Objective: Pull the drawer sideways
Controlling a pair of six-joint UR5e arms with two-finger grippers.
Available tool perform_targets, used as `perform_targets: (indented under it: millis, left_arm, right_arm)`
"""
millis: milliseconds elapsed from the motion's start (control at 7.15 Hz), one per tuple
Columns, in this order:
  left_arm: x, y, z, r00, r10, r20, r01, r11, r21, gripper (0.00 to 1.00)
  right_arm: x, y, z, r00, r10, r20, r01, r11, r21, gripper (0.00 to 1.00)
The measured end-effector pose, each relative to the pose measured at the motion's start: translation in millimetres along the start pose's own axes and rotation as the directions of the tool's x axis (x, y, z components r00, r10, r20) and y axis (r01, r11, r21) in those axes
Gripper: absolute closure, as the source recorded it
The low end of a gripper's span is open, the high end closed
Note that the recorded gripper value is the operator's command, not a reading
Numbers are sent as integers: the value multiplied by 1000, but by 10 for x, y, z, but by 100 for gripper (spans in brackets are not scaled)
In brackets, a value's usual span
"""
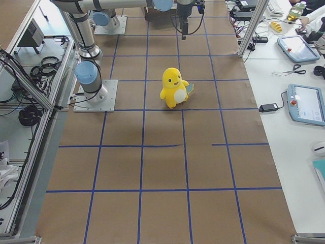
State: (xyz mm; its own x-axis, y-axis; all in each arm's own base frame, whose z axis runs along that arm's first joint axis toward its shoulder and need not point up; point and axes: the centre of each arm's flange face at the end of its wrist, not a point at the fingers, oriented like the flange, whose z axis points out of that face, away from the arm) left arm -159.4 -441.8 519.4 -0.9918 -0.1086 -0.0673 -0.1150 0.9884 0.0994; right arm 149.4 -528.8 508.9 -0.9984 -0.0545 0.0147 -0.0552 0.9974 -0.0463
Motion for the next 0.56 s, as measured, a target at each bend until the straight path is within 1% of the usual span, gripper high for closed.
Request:
perform_targets:
  millis: [420, 559]
  left_arm:
    - [34, -32, 28, 998, -6, -57, 6, 1000, -7, 0]
    - [60, -97, 58, 997, -6, -74, 7, 1000, 17, 0]
  right_arm:
    - [0, 0, 0, 1000, 0, 0, 0, 1000, 0, 0]
    - [0, 0, 0, 1000, 0, 0, 0, 1000, 0, 0]
